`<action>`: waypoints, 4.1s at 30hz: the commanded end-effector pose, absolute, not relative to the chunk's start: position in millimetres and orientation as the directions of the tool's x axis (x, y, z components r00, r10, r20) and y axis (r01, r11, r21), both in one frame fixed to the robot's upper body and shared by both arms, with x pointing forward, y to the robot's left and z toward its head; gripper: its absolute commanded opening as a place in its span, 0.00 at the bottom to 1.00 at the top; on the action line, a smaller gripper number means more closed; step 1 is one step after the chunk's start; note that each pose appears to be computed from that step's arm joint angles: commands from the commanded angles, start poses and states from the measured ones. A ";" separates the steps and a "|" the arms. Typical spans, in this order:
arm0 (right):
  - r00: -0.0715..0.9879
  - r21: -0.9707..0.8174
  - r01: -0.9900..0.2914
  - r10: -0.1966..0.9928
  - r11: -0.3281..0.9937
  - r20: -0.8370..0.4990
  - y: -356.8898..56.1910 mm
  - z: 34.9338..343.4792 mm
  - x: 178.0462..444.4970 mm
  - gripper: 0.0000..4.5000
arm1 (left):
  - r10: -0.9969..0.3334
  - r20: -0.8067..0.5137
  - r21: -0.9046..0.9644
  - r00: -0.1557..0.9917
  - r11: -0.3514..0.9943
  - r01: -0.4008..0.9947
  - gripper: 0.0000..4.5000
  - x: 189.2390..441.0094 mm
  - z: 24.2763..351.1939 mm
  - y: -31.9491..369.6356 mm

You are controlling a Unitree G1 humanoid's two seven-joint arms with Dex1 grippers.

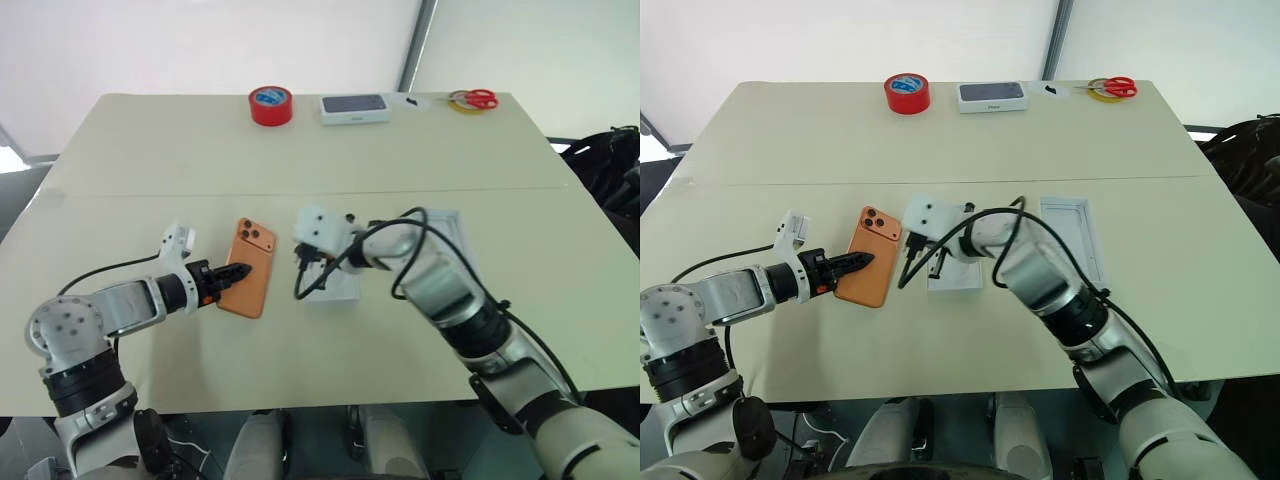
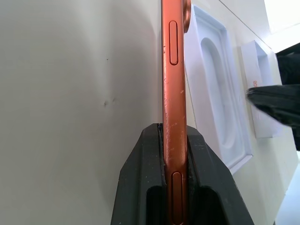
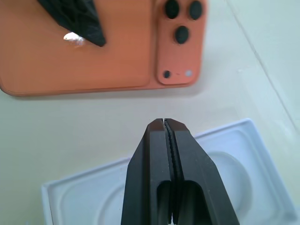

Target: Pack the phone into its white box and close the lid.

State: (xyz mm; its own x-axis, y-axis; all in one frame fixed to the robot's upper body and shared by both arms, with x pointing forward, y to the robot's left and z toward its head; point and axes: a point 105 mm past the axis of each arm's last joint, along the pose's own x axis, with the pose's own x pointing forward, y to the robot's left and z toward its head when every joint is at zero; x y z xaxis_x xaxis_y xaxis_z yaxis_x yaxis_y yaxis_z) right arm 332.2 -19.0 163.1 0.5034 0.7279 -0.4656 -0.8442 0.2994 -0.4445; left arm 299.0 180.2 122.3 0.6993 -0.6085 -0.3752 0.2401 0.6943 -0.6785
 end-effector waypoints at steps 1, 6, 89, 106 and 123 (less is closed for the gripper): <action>0.518 -0.504 -0.801 0.795 0.323 -0.314 -32.1 196.0 325.3 0.00 | -0.602 -0.217 -0.747 0.768 0.609 0.267 0.01 307.5 149.3 184.3; 0.518 -0.472 -0.811 0.801 0.347 -0.301 -85.1 199.1 320.8 0.00 | -0.591 -0.055 -0.815 0.805 0.493 0.306 0.01 319.8 177.7 157.9; 0.648 -0.463 -0.758 0.458 0.459 -0.608 -117.4 124.9 339.3 0.00 | -0.751 -0.455 -0.237 0.479 0.621 0.748 0.01 326.5 117.6 7.5; 0.655 -0.467 -0.722 0.286 0.510 -0.699 -198.2 117.7 302.2 0.00 | -0.871 -0.422 -0.331 0.250 0.405 0.852 0.01 299.5 122.5 -69.0; 0.671 -0.469 -0.691 0.248 0.550 -0.698 -220.4 129.5 299.6 0.00 | -0.858 -0.428 -0.325 0.282 0.438 0.838 0.01 306.3 122.2 -42.1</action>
State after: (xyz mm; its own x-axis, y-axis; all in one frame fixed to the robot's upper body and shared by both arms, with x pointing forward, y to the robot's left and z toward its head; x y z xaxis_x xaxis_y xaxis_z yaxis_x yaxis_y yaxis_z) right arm 299.7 -220.4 111.5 0.6424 0.2227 -0.7333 -0.7005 0.5589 -0.4439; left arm 314.4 -40.0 110.4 0.3051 -0.8276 -0.4712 0.8105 0.4854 -0.3277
